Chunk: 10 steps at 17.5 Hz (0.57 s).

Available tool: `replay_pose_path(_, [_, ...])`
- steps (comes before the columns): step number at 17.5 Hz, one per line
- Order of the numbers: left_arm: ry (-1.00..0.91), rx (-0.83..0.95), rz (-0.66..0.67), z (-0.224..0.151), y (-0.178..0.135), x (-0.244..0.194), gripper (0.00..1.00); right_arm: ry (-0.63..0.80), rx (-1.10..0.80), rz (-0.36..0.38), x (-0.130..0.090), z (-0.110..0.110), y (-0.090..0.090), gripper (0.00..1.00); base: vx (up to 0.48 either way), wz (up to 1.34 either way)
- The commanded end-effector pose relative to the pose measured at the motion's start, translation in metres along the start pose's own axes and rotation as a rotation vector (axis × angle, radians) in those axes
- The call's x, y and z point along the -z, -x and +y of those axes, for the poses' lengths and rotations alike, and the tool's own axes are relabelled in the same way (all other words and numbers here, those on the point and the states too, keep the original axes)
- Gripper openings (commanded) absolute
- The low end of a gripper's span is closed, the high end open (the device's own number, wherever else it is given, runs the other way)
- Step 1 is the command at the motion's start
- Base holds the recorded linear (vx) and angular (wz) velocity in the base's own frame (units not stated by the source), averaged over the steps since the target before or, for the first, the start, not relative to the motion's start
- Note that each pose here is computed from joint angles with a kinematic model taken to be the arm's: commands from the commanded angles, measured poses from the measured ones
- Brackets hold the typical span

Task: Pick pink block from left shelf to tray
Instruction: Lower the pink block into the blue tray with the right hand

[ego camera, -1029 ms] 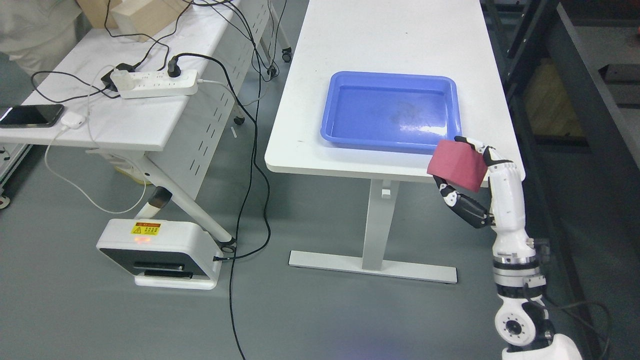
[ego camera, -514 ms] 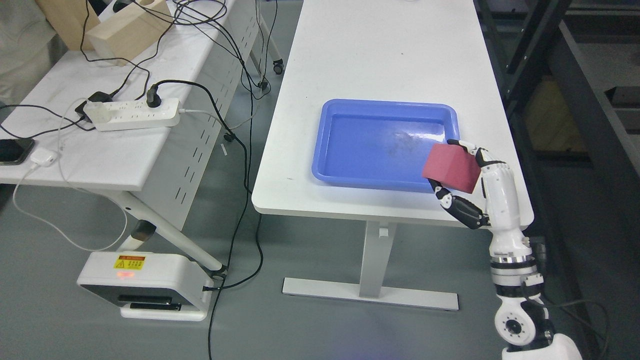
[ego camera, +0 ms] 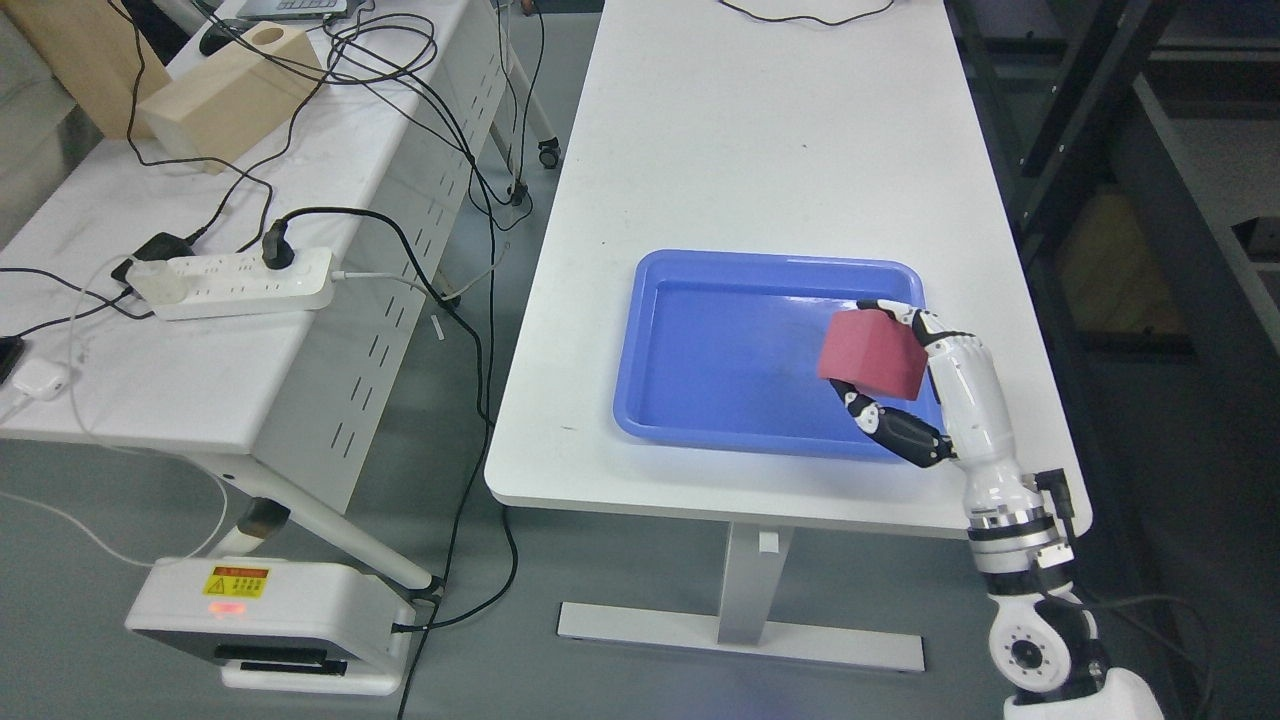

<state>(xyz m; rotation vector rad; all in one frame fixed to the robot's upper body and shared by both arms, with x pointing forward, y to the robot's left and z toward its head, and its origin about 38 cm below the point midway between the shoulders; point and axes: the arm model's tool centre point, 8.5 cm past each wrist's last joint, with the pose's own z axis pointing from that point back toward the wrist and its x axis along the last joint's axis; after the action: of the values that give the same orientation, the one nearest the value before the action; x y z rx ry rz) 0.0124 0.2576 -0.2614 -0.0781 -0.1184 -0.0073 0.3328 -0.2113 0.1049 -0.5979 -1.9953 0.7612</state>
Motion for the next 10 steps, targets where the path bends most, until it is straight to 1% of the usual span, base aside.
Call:
replay_pose_path(1, [-0.015, 0.002, 0.003, 0.01, 0.007, -0.002, 1.0, -0.099, 0.005, -0.028, 0.0, 0.015, -0.007, 0.07, 0.165, 0.0])
replay_pose_path(5, [-0.015, 0.002, 0.003, 0.01, 0.007, -0.002, 1.0, -0.268, 0.014, -0.051, -0.002, 0.038, -0.015, 0.09, 0.15, 0.0])
replay_pose_path(10, [-0.015, 0.002, 0.003, 0.01, 0.007, -0.002, 1.0, -0.363, 0.018, -0.06, -0.005, 0.049, -0.018, 0.11, 0.103, 0.0])
